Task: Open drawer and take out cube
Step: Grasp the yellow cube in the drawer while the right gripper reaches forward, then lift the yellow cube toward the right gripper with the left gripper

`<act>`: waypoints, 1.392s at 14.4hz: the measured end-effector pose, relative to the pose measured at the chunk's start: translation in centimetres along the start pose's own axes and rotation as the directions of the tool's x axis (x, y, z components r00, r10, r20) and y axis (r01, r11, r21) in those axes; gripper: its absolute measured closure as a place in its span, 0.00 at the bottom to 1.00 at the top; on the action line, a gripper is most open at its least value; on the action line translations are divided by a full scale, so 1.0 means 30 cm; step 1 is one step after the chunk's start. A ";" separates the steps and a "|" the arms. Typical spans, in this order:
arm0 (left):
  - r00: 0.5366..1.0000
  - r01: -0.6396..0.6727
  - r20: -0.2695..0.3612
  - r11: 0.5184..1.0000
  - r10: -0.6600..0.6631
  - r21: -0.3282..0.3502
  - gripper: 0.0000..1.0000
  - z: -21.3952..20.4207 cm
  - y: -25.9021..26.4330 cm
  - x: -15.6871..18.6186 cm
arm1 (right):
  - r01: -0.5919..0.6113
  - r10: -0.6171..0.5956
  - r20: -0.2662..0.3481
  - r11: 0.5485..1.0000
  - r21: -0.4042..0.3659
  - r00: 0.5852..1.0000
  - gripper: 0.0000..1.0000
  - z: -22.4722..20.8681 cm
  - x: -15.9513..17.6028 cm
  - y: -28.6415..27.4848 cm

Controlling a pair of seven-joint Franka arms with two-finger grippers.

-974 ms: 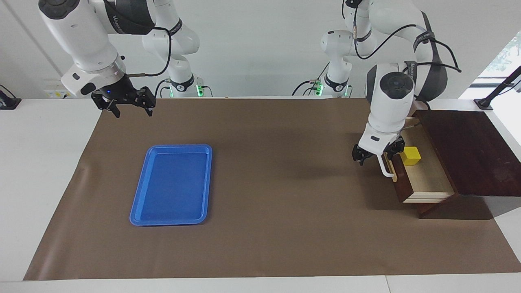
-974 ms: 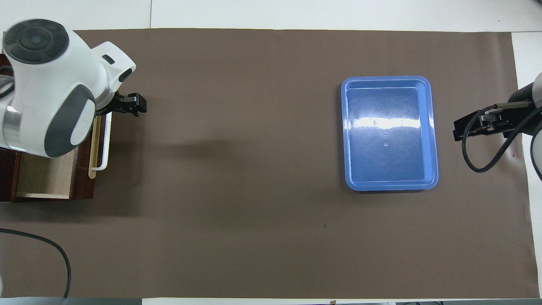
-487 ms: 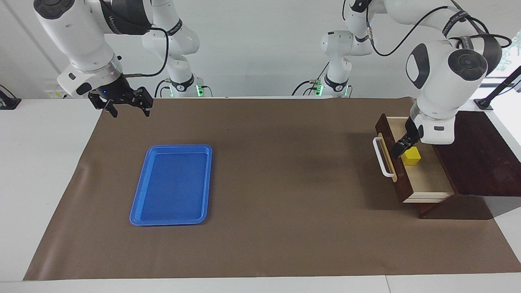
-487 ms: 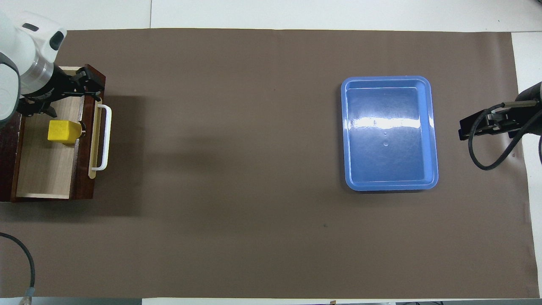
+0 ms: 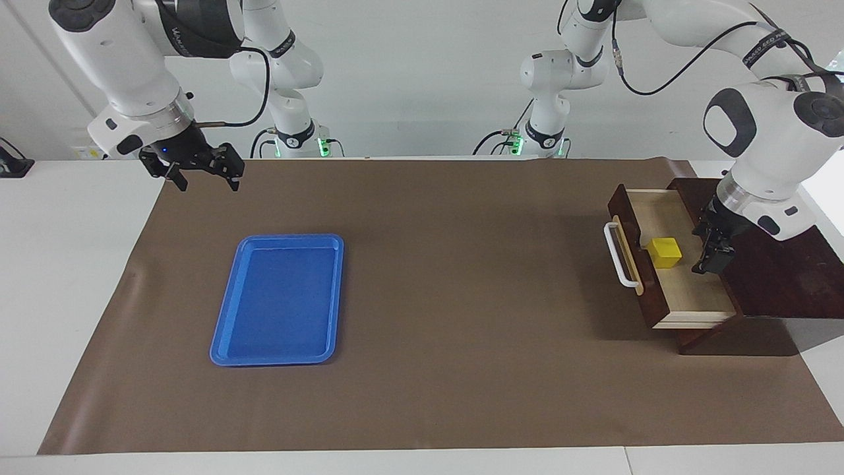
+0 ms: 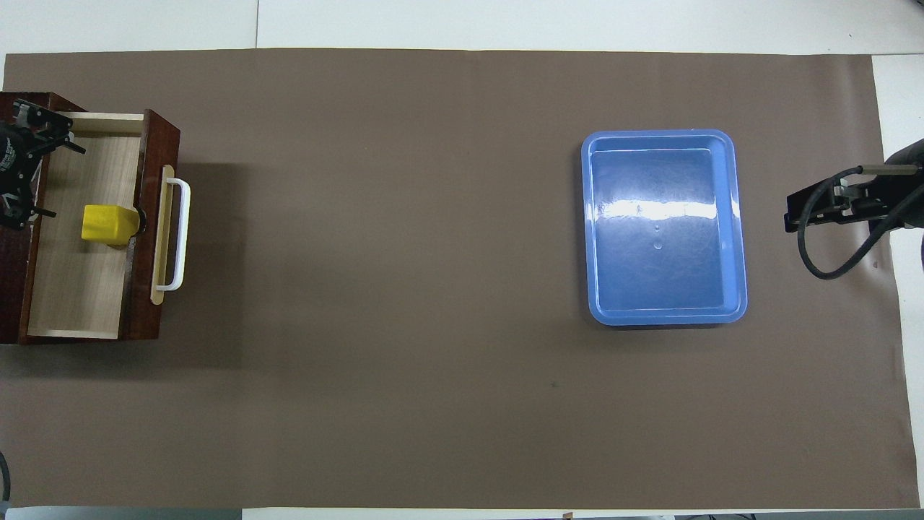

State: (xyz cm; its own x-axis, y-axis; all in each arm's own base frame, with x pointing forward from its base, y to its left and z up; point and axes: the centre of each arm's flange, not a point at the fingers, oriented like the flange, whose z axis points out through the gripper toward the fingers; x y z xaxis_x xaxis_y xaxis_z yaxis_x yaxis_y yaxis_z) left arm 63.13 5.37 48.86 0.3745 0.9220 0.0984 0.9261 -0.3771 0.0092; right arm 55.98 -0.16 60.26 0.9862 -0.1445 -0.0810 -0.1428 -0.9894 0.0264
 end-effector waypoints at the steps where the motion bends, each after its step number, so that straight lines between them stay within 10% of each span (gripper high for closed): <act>1: 1.000 0.025 0.002 1.000 -0.025 -0.002 0.00 0.036 -0.018 -0.018 | -0.104 0.105 -0.012 0.994 0.011 0.994 0.00 0.000 0.005 -0.011; 9: 0.979 0.202 0.015 0.979 -0.202 0.026 0.00 0.137 -0.100 -0.067 | -0.582 0.579 0.061 0.807 0.103 0.813 0.04 0.111 0.096 -0.377; 13: 0.956 0.291 0.010 0.957 -0.292 0.010 0.02 0.164 -0.105 -0.063 | -0.797 0.767 0.218 0.588 0.139 0.603 0.08 0.200 0.137 -0.641; 17: 0.940 0.342 0.008 0.940 -0.342 -0.013 0.42 0.157 -0.097 -0.061 | -0.903 0.845 0.327 0.424 0.076 0.424 0.08 0.253 0.068 -0.851; 20: 0.939 0.343 0.008 0.939 -0.343 -0.001 0.44 0.105 -0.077 -0.062 | -0.917 0.848 0.360 0.395 0.062 0.390 0.08 0.263 0.084 -0.830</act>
State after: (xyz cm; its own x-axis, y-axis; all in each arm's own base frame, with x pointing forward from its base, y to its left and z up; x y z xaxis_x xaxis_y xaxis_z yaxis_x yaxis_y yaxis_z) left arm 60.43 4.79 45.53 0.0347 0.9961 0.0813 0.9983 -0.0383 0.0438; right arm 61.35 23.99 51.52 0.2331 -0.9004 -0.3674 -0.9655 -0.2593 0.0229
